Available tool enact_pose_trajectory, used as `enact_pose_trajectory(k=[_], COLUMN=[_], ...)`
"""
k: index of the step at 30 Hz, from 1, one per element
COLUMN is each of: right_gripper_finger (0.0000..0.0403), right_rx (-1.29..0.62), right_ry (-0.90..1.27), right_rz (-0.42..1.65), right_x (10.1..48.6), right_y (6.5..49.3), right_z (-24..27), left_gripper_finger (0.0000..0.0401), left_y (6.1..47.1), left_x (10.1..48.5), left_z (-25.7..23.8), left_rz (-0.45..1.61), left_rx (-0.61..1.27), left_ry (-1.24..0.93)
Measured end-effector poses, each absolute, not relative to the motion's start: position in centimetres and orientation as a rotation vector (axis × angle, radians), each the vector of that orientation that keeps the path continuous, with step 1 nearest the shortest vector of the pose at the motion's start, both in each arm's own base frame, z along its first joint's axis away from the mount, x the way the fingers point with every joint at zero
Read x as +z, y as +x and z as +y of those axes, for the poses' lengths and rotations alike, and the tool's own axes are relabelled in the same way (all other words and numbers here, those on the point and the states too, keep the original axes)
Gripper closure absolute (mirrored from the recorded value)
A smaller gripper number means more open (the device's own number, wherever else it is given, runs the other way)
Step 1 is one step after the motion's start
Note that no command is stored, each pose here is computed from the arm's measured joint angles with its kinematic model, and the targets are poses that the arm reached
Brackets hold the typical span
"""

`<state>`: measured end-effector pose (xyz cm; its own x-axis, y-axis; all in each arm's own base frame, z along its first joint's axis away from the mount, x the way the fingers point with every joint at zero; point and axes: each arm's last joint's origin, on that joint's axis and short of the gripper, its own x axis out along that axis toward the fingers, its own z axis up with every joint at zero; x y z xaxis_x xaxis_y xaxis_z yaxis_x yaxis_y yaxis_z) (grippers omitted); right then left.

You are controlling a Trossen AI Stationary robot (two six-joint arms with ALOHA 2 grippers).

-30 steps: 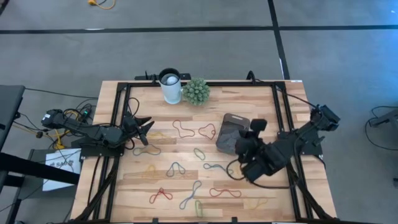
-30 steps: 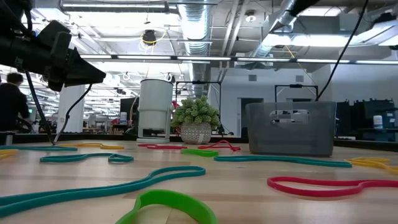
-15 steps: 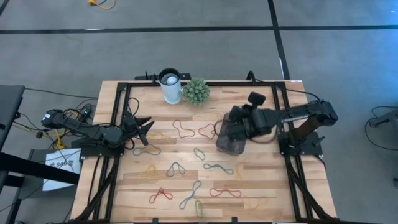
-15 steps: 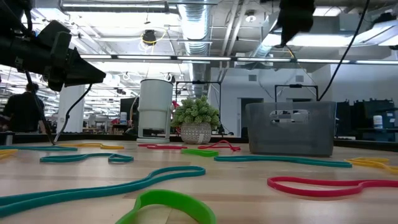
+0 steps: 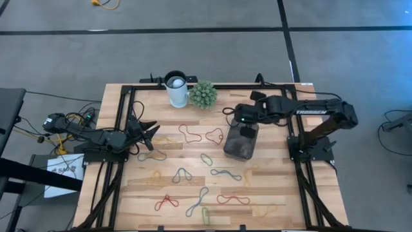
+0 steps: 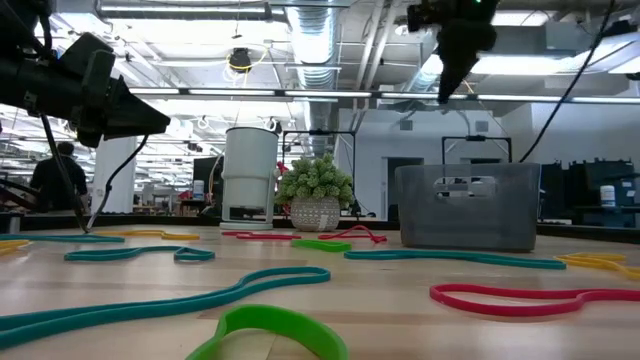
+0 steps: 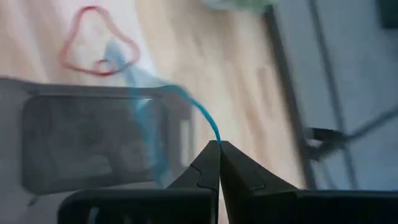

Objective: Pick and place items into bin
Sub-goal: Put the blue rubber band into the black bin

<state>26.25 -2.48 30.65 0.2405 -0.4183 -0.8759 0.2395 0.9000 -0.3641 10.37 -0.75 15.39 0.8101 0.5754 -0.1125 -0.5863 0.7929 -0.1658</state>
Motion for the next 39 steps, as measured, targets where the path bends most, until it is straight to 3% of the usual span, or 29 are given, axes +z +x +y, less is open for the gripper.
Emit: enact_pose_trajectory(k=[5, 12, 21, 30, 39], right_gripper_finger=[0.0403, 0.0403, 0.0383, 0.0327, 0.0315], right_rx=[-0.49, -0.432, -0.431, -0.447, -0.339], right_ry=[-0.121, -0.045, -0.04, 0.015, 0.072], right_rz=[1.302, 1.156, 1.086, 1.267, 1.341], right_x=[26.1, 21.0, 20.3, 17.3, 15.2], right_y=[23.5, 22.7, 24.0, 24.3, 25.4], right_z=[-2.8, -3.1, -3.7, -5.5, -5.7], left_gripper_finger=[0.028, 0.028, 0.028, 0.028, 0.028], left_y=[10.4, 10.3, 10.3, 10.2, 10.2], left_x=[15.4, 15.4, 15.4, 15.5, 15.5], left_z=[-0.8, -0.7, -0.6, -0.5, -0.5], left_rz=[0.057, 0.051, 0.045, 0.037, 0.038], left_rx=[0.625, 0.657, 0.68, 0.73, 0.73], left_ry=[-0.197, -0.193, -0.191, -0.179, -0.176])
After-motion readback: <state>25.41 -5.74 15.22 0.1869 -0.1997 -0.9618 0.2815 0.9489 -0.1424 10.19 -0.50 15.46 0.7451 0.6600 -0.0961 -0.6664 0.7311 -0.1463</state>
